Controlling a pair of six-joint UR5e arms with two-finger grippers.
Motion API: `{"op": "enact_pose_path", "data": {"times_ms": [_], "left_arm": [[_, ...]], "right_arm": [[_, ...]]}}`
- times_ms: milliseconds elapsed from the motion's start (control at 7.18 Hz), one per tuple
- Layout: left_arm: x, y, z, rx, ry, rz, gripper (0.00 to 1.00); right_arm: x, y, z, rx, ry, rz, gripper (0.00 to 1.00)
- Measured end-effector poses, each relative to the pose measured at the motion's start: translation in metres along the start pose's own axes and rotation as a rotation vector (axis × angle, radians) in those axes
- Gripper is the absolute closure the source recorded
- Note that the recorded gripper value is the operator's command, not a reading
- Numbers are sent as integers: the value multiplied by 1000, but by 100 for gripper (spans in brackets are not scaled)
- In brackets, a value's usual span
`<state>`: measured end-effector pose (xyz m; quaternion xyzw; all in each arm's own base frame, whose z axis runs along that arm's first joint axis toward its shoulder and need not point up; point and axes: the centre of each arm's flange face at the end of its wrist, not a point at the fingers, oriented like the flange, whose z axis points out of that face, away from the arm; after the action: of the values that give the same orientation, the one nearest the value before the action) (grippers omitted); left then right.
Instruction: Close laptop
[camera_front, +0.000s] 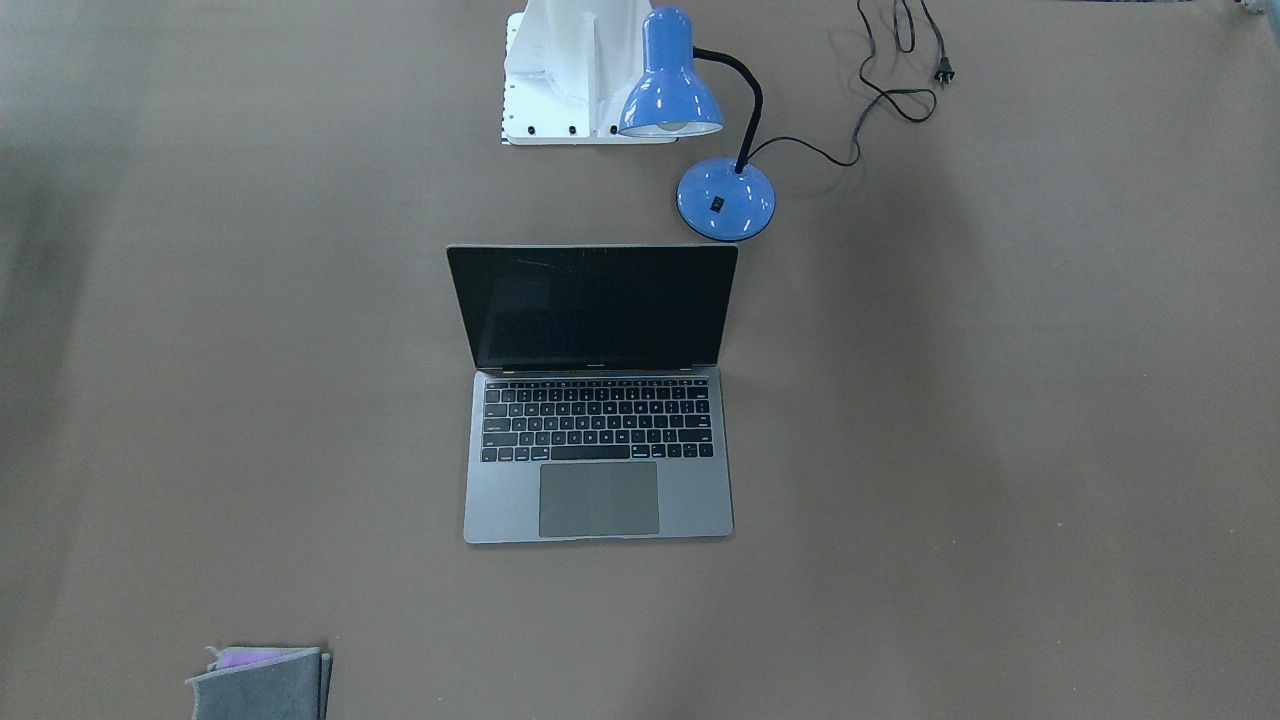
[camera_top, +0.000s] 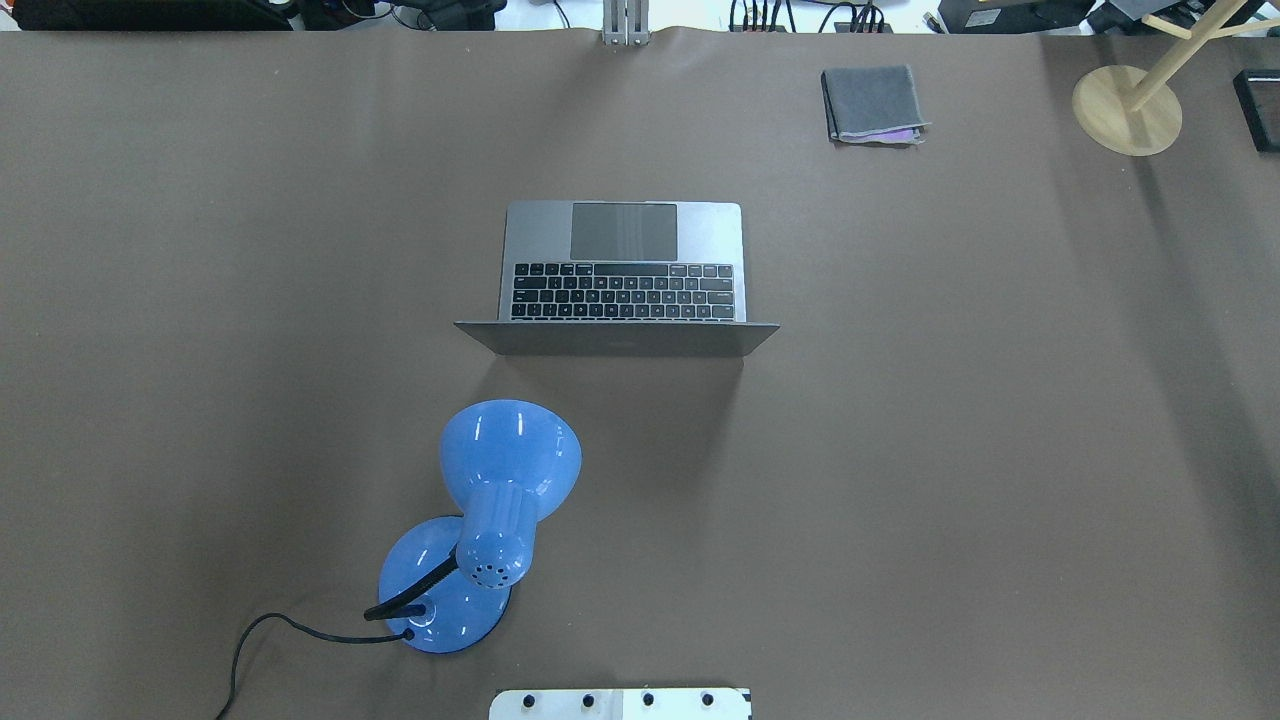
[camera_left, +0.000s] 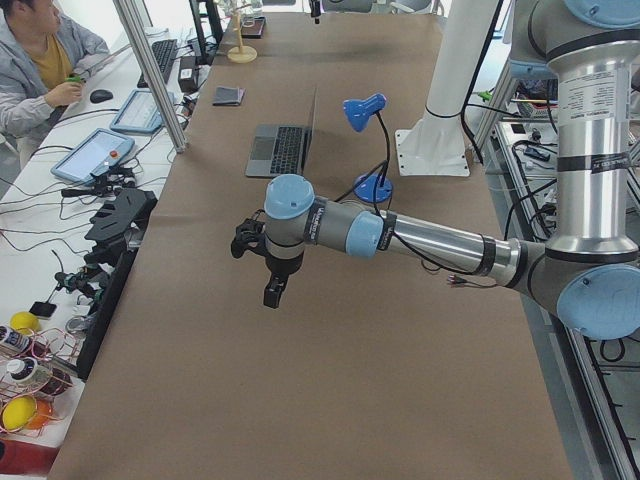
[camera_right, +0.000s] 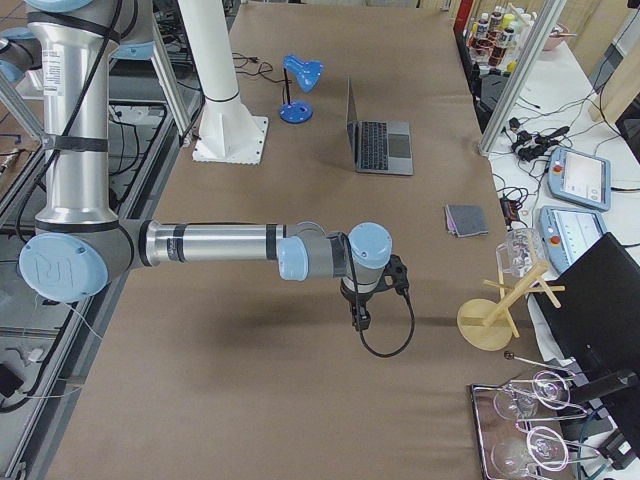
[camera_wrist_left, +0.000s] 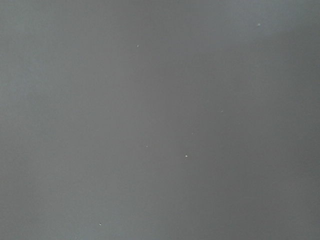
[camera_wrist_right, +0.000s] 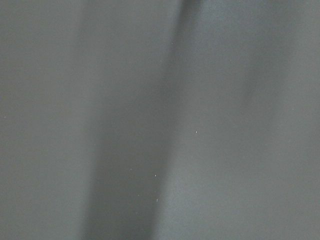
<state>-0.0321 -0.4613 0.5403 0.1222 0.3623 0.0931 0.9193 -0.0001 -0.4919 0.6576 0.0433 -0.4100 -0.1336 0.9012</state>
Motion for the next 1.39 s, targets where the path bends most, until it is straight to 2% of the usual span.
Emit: {"op": "enact_pose_path", "data": {"times_ms": [835, 1114, 1392], "left_arm": [[-11, 43, 16, -17, 25, -15, 2], [-1, 41, 14, -2, 79, -61, 3], [23, 31, 9, 25, 110, -110, 3]], "right_arm": [[-2, 2, -2, 26, -14, -21, 0], [-9, 4, -4, 76, -17, 0, 0], [-34, -2, -9, 133, -43, 20, 0]]}}
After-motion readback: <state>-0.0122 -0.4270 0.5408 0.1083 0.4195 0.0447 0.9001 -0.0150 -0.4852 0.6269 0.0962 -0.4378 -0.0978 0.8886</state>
